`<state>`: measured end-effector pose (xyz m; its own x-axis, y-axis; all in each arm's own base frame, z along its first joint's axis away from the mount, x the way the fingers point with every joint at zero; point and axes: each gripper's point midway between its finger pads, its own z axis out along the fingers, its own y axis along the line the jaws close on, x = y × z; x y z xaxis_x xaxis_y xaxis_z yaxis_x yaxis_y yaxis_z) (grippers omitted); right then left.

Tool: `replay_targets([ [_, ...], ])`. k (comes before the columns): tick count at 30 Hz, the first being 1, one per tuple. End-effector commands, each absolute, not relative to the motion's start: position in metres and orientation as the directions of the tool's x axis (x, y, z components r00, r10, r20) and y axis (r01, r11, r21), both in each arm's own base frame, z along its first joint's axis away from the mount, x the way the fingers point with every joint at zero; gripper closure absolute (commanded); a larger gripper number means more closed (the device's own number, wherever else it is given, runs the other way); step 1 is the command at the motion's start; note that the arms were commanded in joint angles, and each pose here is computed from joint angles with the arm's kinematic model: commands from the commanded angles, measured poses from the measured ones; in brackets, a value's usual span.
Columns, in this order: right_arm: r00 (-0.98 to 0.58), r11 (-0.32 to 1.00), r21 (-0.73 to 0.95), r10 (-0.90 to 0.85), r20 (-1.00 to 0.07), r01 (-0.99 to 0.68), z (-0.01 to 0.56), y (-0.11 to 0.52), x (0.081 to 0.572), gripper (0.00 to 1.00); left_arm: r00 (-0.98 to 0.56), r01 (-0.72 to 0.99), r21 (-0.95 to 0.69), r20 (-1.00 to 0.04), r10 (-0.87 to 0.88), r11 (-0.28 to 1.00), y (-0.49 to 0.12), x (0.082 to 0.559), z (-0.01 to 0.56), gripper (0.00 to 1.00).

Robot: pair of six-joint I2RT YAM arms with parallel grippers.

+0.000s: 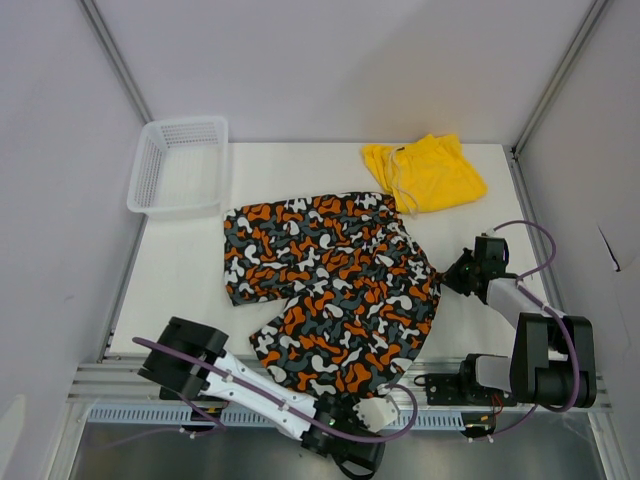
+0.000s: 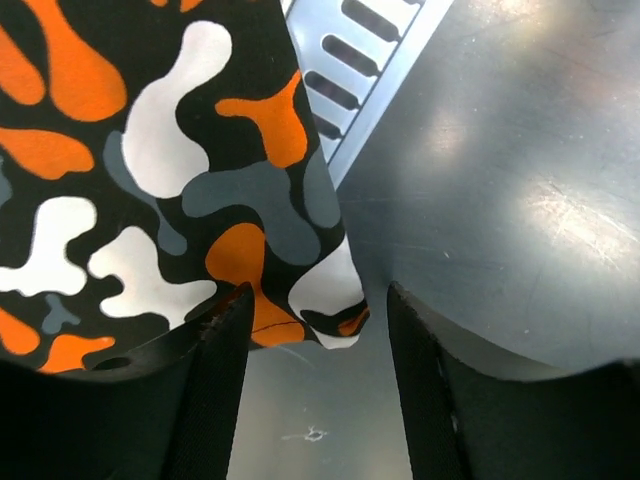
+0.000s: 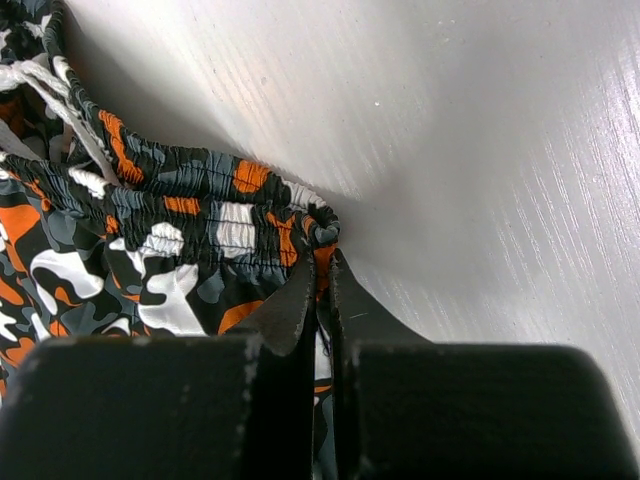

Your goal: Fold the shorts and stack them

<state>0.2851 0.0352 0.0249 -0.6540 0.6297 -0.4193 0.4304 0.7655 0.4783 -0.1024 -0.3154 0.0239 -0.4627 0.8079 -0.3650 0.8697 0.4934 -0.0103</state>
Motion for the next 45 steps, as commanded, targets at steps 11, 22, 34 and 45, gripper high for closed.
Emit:
replay_targets([
  [11,-0.649,0.776,0.483,0.616,-0.446,0.405,0.032,0.034,0.289,1.0,-0.442,0.879,0.011,-0.355,0.824,0.477,-0.322,-0.106,0.019,0.68],
  [22,-0.643,0.766,0.388,0.642,-0.417,0.513,0.075,0.019,0.256,1.0,-0.445,0.885,-0.065,-0.406,0.798,0.461,-0.336,-0.12,0.075,1.0],
  [34,-0.627,0.719,0.4,0.693,-0.356,0.568,0.149,0.025,0.267,1.0,-0.645,0.756,-0.323,-0.518,0.562,0.57,-0.291,-0.065,0.185,1.0],
  [45,-0.514,0.614,0.602,0.779,-0.359,0.51,0.229,0.053,0.342,1.0,-0.697,0.605,-0.358,-0.67,0.256,0.711,-0.209,0.057,0.249,1.0],
])
